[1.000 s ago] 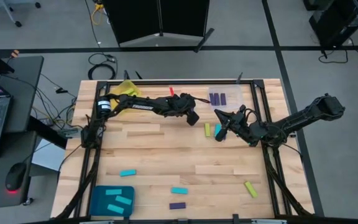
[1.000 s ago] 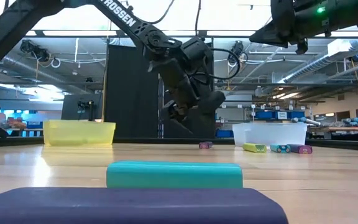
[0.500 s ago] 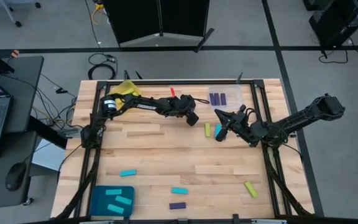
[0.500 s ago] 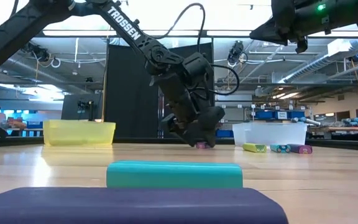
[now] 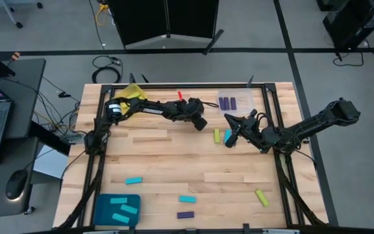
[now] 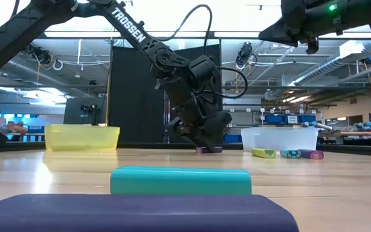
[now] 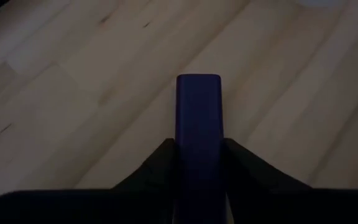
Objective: Sort blocks
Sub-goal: Put the purple block into the white transparent bin, then put the light green block into the yellow transparent bin
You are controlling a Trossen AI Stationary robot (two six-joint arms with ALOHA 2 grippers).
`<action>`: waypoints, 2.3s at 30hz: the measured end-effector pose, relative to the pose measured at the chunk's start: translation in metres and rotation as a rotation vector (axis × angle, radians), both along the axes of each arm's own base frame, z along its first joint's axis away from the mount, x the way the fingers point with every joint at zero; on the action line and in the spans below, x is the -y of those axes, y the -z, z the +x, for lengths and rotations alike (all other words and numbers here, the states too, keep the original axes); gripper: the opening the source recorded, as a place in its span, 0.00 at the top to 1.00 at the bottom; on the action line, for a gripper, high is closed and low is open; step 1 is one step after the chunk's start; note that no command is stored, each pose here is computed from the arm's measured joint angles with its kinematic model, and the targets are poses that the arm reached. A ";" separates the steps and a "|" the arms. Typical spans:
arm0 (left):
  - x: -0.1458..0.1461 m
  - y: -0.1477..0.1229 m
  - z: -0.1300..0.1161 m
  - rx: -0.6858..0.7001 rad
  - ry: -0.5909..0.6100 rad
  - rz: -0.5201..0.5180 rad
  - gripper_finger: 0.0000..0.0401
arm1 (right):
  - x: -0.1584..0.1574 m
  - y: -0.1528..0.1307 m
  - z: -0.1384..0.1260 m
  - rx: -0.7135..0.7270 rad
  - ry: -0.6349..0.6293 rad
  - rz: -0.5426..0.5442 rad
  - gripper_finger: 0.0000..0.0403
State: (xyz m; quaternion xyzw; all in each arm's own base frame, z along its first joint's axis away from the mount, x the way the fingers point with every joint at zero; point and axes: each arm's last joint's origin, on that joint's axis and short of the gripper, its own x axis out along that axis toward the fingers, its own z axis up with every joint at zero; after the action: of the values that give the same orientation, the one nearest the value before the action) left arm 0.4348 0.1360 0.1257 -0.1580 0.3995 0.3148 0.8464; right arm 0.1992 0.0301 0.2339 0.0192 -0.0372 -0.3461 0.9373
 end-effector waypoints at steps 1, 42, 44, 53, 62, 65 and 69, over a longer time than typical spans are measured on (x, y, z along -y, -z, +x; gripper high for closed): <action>0.000 0.000 0.000 0.001 0.007 0.004 0.74 | 0.000 0.000 0.000 0.000 0.000 -0.003 0.98; -0.050 -0.070 0.088 0.573 0.236 0.061 0.74 | -0.023 -0.025 -0.016 0.051 -0.007 -0.125 0.98; -0.051 -0.063 0.089 0.558 0.224 0.038 0.74 | -0.023 -0.025 -0.016 0.052 -0.008 -0.126 0.98; -0.052 -0.062 0.091 0.540 0.267 0.097 0.37 | -0.024 -0.025 -0.016 0.052 -0.011 -0.126 0.98; -0.054 -0.066 0.087 0.533 0.287 0.085 0.21 | -0.026 -0.025 -0.017 0.052 -0.023 -0.125 0.98; -0.059 -0.087 0.080 0.530 0.268 0.135 0.25 | -0.029 -0.024 -0.019 0.040 0.015 -0.099 0.98; -0.068 -0.119 0.066 0.539 0.246 0.192 0.36 | -0.036 -0.025 -0.018 0.006 0.013 -0.090 0.98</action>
State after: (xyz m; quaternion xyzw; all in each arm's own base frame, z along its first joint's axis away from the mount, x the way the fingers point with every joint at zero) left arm 0.5011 0.2041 0.2450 -0.1056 0.1456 0.1929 0.9646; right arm 0.1813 0.0656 0.2588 -0.0223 -0.0557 -0.3503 0.9347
